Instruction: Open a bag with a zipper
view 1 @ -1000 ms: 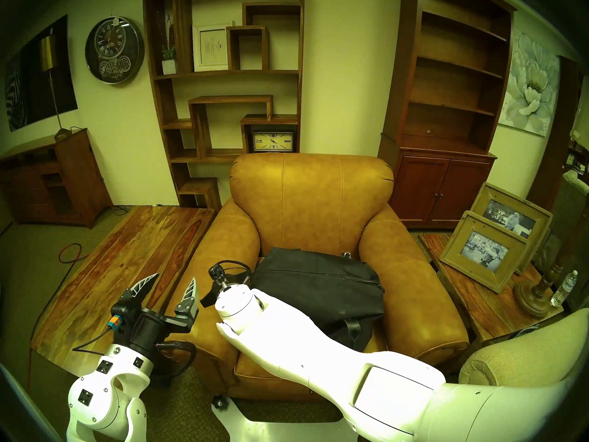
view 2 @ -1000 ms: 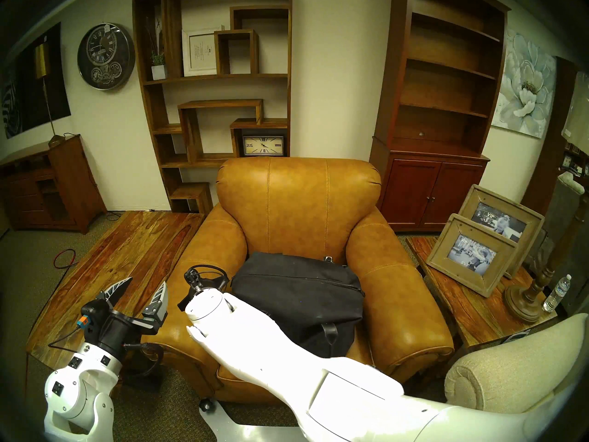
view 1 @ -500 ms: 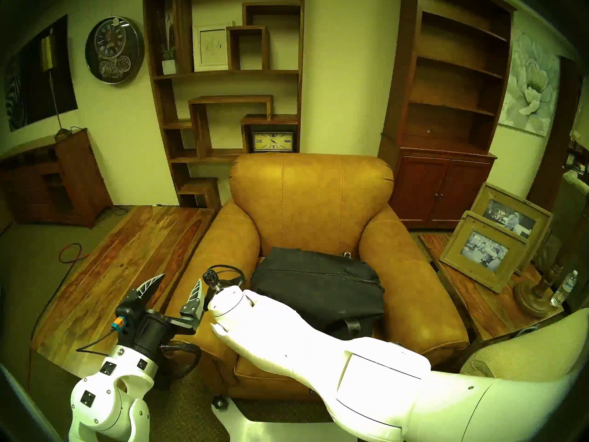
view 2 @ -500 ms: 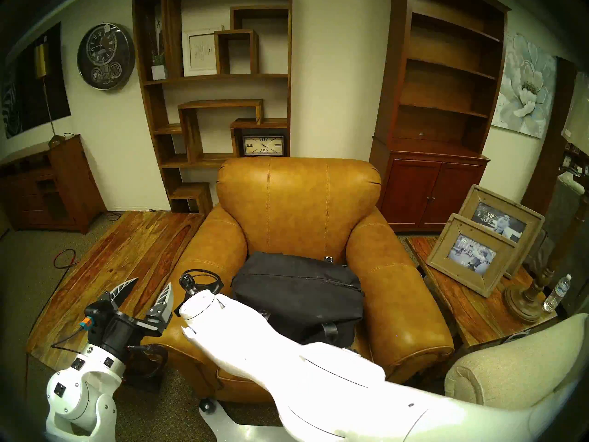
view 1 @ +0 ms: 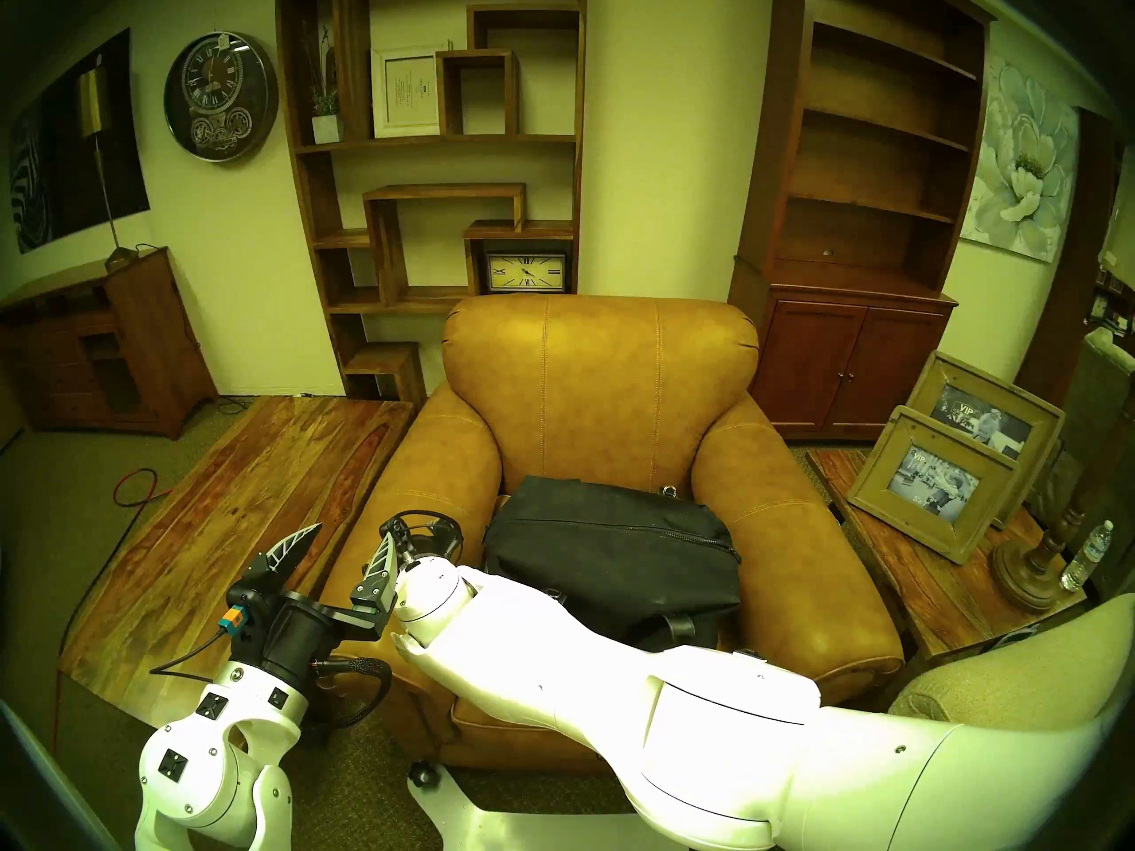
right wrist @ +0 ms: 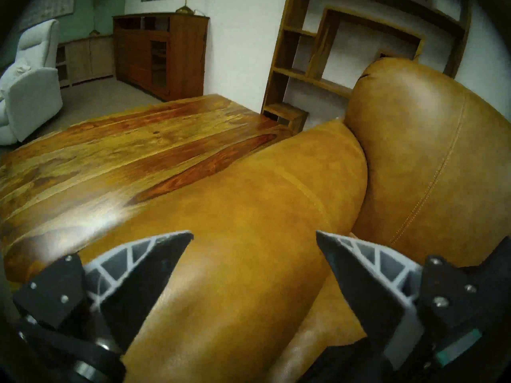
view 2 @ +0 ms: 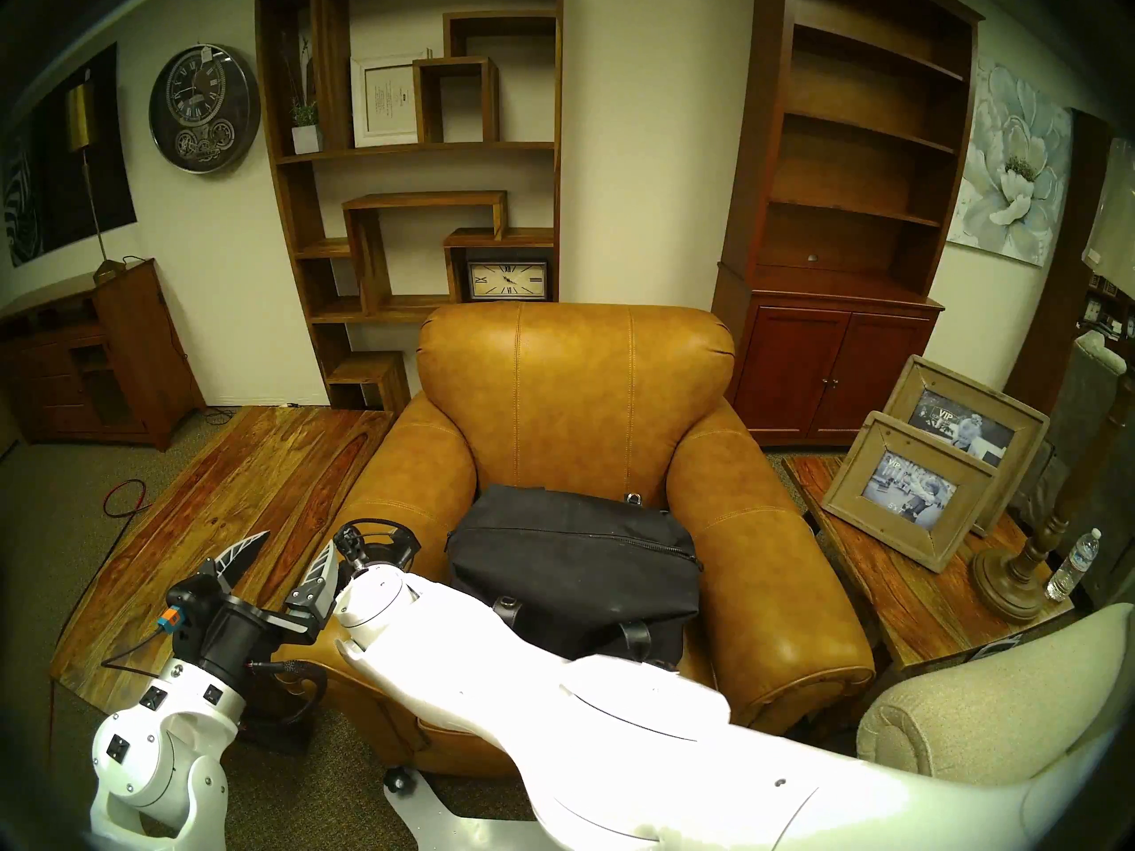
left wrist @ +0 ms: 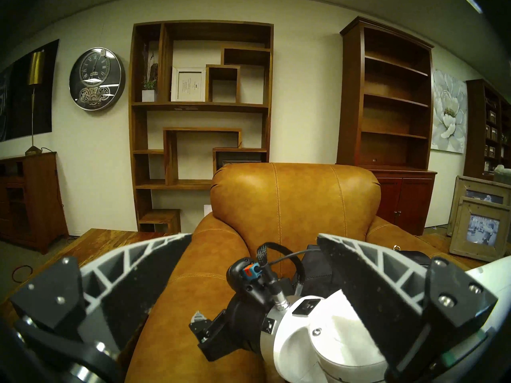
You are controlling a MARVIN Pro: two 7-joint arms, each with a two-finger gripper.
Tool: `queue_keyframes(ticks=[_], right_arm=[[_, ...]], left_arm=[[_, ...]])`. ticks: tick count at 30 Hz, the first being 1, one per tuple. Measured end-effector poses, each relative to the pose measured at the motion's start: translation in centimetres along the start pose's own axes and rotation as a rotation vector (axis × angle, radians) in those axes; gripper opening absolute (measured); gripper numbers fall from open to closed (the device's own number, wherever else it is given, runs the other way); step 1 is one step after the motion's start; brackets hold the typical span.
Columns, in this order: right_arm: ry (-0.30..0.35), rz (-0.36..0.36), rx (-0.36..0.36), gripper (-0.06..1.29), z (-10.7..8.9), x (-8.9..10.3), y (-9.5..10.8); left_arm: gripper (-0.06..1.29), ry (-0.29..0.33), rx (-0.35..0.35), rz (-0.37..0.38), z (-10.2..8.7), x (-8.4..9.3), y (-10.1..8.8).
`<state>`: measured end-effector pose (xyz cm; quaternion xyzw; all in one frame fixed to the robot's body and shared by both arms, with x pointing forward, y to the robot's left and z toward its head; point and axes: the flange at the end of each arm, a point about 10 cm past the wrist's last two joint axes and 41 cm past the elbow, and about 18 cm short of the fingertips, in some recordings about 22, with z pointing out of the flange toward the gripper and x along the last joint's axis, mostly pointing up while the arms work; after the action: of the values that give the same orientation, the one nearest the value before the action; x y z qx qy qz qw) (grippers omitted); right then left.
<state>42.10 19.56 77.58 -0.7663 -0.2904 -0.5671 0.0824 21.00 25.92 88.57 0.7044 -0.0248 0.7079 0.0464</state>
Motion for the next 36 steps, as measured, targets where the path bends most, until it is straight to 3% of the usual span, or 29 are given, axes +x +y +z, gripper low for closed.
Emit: queue_keyframes(ticks=[1, 2, 6, 23, 36], right_arm=[[0.017, 0.005, -0.013, 0.97, 0.0, 0.3, 0.2], [0.049, 0.013, -0.036, 1.23, -0.1, 0.8, 0.7], [0.115, 0.033, -0.102, 1.23, -0.4, 1.3, 2.3], [0.28, 0.116, -0.427, 1.23, -3.6, -1.5, 10.3], [0.368, 0.17, -0.532, 1.23, -7.1, -3.3, 12.8]], left_arm=[[1.27, 0.0, 0.0, 0.0, 0.0, 0.0, 0.0], [1.27, 0.0, -0.001, 0.001, 0.1, 0.0, 0.0], [1.27, 0.0, -0.002, 0.001, 0.2, -0.1, 0.1], [1.27, -0.002, -0.003, 0.004, 0.5, -0.4, 0.2], [1.27, -0.004, -0.003, 0.006, 0.7, -0.6, 0.2]])
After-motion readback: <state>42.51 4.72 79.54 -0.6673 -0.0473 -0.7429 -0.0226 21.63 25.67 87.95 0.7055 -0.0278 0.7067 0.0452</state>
